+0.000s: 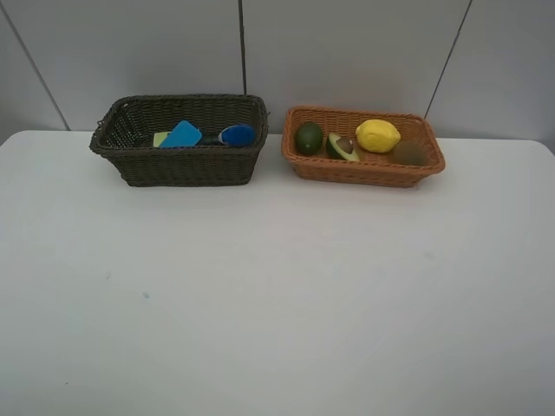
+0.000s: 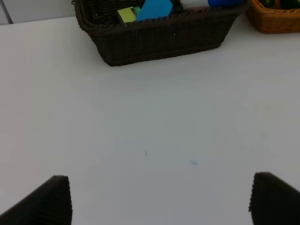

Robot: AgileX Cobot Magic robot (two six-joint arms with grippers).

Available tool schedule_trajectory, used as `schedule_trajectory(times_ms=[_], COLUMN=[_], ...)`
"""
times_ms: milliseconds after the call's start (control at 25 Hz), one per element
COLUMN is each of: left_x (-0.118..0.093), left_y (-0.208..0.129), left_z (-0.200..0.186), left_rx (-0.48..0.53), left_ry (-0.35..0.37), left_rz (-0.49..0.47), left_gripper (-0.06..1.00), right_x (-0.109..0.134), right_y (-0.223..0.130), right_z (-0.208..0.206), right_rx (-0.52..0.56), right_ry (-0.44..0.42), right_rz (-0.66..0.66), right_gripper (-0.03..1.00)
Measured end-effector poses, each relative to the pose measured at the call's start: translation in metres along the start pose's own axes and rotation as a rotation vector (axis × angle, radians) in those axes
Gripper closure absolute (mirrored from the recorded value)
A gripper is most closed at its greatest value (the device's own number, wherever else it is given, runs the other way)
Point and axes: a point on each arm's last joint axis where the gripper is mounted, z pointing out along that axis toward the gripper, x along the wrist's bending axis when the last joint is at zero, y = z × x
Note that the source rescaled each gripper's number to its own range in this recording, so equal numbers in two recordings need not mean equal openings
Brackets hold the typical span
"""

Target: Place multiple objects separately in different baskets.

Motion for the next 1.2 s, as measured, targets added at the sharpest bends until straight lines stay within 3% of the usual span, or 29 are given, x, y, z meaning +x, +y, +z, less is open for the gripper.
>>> schedule_trajectory(times_ms=[1200], left_x=[0.0], left_y=[0.0], left_z=[0.0], left_rx=[0.0], left_ry=[0.0], left_rz=[0.0], left_gripper=[-0.06], right_x=[0.0], right_y=[0.0], right_z=[0.0], right_rx=[0.0], right_ry=[0.0], right_rz=[0.0], right_gripper=[-0.01])
